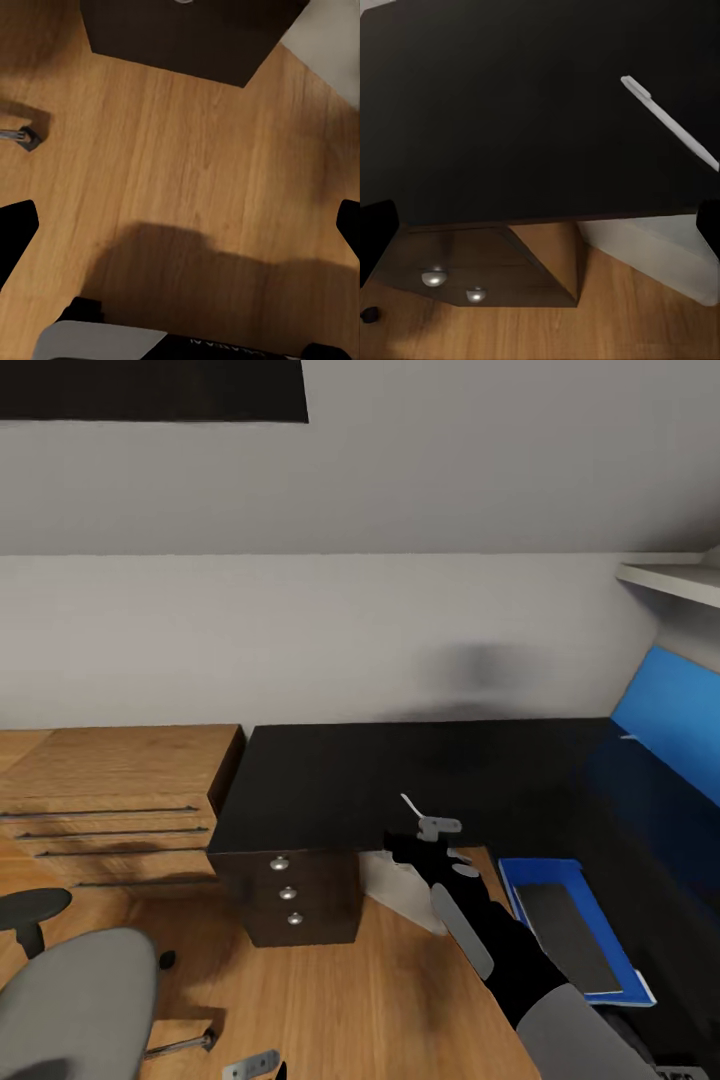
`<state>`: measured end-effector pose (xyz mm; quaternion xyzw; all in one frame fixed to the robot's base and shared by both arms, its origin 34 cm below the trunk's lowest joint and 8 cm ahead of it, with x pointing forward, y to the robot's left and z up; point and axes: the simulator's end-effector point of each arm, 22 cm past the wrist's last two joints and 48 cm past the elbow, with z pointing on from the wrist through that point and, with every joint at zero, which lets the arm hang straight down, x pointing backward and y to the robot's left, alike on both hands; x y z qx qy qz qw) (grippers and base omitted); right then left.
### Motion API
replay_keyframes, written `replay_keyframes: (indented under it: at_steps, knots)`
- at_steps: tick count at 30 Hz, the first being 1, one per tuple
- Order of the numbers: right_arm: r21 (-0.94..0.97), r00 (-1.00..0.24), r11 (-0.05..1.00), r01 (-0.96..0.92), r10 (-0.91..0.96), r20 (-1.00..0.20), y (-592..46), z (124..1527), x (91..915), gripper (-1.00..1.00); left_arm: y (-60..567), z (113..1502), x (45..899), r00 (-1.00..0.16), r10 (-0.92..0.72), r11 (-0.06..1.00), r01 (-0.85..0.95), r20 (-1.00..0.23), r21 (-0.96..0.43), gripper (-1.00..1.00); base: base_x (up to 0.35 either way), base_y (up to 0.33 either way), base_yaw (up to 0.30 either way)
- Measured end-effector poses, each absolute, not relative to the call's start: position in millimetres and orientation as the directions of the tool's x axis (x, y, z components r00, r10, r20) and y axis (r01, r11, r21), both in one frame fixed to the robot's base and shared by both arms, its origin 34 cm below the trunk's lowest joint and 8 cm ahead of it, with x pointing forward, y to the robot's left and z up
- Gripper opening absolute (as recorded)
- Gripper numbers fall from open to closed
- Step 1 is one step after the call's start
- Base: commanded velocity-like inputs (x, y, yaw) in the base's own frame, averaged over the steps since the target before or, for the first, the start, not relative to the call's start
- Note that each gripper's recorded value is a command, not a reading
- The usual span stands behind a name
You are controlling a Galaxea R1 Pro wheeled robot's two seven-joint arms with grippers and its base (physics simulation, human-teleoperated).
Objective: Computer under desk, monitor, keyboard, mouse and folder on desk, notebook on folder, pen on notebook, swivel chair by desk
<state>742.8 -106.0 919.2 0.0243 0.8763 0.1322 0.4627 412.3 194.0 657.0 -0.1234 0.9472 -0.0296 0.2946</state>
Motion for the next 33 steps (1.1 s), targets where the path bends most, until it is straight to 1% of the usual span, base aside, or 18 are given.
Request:
replay_keyframes:
  at_steps: [4,8,14,21,27,33]
  knots:
    - [0.239,-0.573,0.968,-0.076,0.154,-0.805,-117,915,743,1.0,194,657,412,-0.796,-0.252,0.968,-0.218,-0.551,-0.129,1.0,0.242,0.0,0.02]
    - [0.222,-0.582,0.973,-0.062,0.145,-0.8,-126,909,743,1.0,195,656,412,-0.795,-0.255,0.967,-0.221,-0.55,-0.128,1.0,0.087,0.0,0.005]
    - [0.157,-0.647,0.987,-0.034,0.098,-0.756,-140,901,745,1.0,195,657,413,-0.793,-0.254,0.967,-0.22,-0.554,-0.128,1.0,0.021,0.0,0.001]
    - [0.082,-0.666,0.997,-0.002,0.06,-0.743,-163,917,786,1.0,201,664,422,-0.757,-0.259,0.965,-0.228,-0.6,-0.129,1.0,0.003,0.0,0.0]
    - [0.04,-0.686,0.999,0.019,0.042,-0.726,-180,922,807,1.0,203,664,421,-0.753,-0.259,0.965,-0.23,-0.605,-0.126,1.0,0.018,0.0,0.0]
    - [-0.007,-0.746,0.999,0.043,0.027,-0.665,-200,903,806,1.0,204,660,414,-0.763,-0.254,0.966,-0.228,-0.595,-0.119,1.0,0.237,0.0,0.0]
